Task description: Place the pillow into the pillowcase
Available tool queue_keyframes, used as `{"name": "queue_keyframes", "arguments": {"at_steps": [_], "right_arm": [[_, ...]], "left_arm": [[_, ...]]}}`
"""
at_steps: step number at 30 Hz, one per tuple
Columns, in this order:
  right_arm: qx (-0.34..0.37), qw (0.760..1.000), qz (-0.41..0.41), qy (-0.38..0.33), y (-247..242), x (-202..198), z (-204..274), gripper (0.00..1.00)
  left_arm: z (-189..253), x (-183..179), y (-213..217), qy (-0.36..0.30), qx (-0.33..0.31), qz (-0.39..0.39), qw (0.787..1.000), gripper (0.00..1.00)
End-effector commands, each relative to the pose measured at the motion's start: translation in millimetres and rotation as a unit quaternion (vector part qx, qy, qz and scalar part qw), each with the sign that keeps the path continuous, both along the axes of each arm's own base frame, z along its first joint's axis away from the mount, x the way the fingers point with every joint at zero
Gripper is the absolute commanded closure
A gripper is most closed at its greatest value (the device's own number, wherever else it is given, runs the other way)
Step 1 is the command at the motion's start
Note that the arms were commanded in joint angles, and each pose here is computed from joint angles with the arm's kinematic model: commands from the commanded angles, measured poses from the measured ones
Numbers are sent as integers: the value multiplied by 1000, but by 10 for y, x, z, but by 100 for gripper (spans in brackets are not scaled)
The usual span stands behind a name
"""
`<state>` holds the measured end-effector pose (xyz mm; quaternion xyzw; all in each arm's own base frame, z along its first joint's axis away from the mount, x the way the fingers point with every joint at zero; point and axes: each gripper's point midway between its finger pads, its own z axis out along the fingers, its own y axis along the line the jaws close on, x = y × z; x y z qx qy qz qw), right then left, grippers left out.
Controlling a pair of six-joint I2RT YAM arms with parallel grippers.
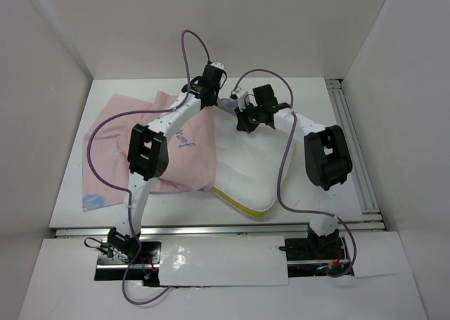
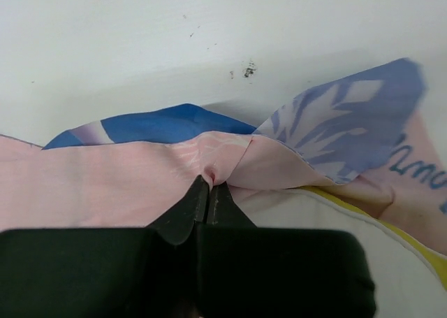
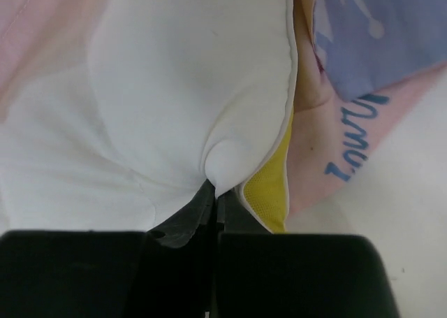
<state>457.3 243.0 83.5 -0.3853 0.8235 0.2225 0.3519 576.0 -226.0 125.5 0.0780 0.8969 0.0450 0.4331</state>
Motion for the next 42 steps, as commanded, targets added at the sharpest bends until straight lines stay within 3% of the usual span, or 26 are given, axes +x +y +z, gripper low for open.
{"name": "queue_keyframes", "arguments": {"at_steps": [1,2,8,12,17,21,24,27,32,35,37,40,41,42], "right_arm": [[25,993,17,-112,188,-98,662,100],[51,984,24,-171,254,-160,1106,100],[91,963,45,-250,262,-669,1723,100],[154,929,59,-331,322,-1016,2370,100],[218,911,48,-348,351,-1206,2546,100],[249,890,19,-381,430,-1194,2613,100],[250,884,-45,-391,318,-1039,2535,100],[267,865,-138,-403,84,-868,2518,100],[342,798,-280,-409,-372,-805,2510,100],[367,784,-324,-381,-466,-760,2235,100],[358,794,-320,-374,-399,-697,2114,100],[300,834,-307,-347,-291,-567,1848,82],[271,857,-299,-322,-266,-605,1745,70],[254,868,-292,-312,-287,-605,1732,45]], "left_arm": [[980,-127,-402,-79,-76,-74,991,100],[1221,-261,-531,-94,-88,-92,987,100],[1958,-938,-889,-127,-123,-157,972,100],[2377,-1419,-1214,-149,-150,-220,952,100],[2547,-1880,-1496,-134,-193,-277,932,100],[2527,-2130,-1726,-115,-208,-315,919,100],[2462,-2296,-1826,-92,-214,-338,912,100],[2293,-2353,-1818,-71,-204,-332,918,100],[1842,-2362,-1908,-20,-203,-327,923,100],[1664,-2406,-2020,9,-210,-343,916,100],[1604,-2383,-2093,16,-212,-348,913,100],[1608,-2259,-2108,2,-204,-331,921,100],[1549,-2114,-2041,1,-202,-309,929,100],[1530,-2032,-2005,0,-202,-297,933,100]]}}
